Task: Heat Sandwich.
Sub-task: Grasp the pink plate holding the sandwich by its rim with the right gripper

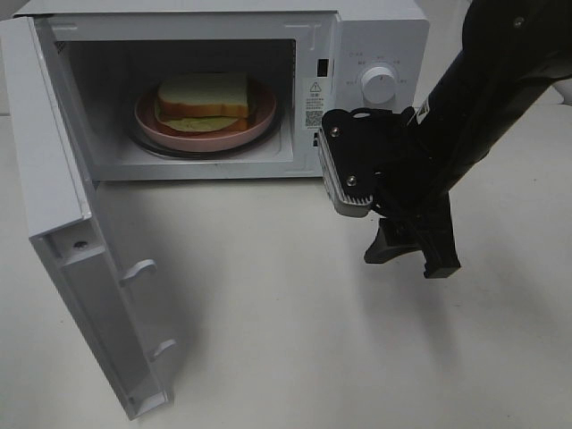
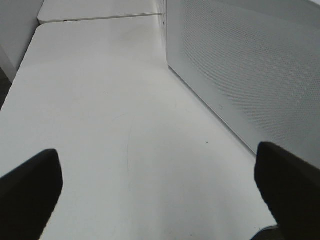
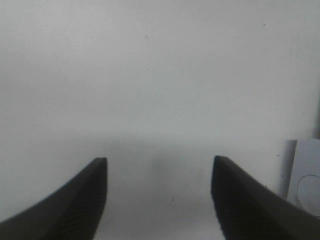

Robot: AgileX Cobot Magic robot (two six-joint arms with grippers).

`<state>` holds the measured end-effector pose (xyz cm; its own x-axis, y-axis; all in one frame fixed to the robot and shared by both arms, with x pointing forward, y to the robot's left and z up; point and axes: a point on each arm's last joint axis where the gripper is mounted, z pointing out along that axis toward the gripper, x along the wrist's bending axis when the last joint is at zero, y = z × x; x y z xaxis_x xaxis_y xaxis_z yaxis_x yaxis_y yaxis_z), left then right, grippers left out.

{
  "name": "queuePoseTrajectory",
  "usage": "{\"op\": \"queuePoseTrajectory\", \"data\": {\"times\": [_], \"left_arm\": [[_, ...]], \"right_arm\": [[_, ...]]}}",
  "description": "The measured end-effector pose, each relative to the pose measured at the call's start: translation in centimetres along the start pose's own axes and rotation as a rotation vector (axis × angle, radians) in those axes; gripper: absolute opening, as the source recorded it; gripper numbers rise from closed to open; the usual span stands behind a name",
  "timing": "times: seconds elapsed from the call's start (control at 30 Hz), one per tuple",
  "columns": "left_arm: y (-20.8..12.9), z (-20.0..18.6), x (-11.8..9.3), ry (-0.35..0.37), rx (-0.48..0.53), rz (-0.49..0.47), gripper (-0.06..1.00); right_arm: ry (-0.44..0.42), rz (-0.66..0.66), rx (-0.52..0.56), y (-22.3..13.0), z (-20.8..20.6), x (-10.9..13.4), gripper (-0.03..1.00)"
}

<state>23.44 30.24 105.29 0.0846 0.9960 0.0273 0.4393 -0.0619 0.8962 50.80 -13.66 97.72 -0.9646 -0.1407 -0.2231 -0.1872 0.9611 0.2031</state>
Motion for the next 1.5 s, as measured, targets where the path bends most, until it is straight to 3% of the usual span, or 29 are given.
{"op": "queuePoseTrajectory", "data": {"times": [0.07, 0.23, 0.57, 0.87, 1.5], "left_arm": [[0.0, 0.0, 0.0, 0.000, 0.000, 0.000, 0.99], [0.0, 0.0, 0.0, 0.000, 0.000, 0.000, 0.99], [0.0, 0.0, 0.0, 0.000, 0.000, 0.000, 0.99], [0.0, 0.0, 0.0, 0.000, 0.000, 0.000, 0.99], [0.0, 0.0, 0.0, 0.000, 0.000, 0.000, 0.99]], "right_arm": [[-0.013, 0.008, 0.017, -0.2, 0.0, -0.1, 0.75], [-0.026, 0.016, 0.052, -0.5, 0.0, -0.2, 0.88], [-0.052, -0.012, 0.081, -0.7, -0.2, -0.6, 0.89], [-0.134, -0.087, 0.075, 0.9, -1.2, -1.9, 0.88], [-0.209, -0.164, 0.041, 5.5, 2.0, -7.8, 0.86]]}}
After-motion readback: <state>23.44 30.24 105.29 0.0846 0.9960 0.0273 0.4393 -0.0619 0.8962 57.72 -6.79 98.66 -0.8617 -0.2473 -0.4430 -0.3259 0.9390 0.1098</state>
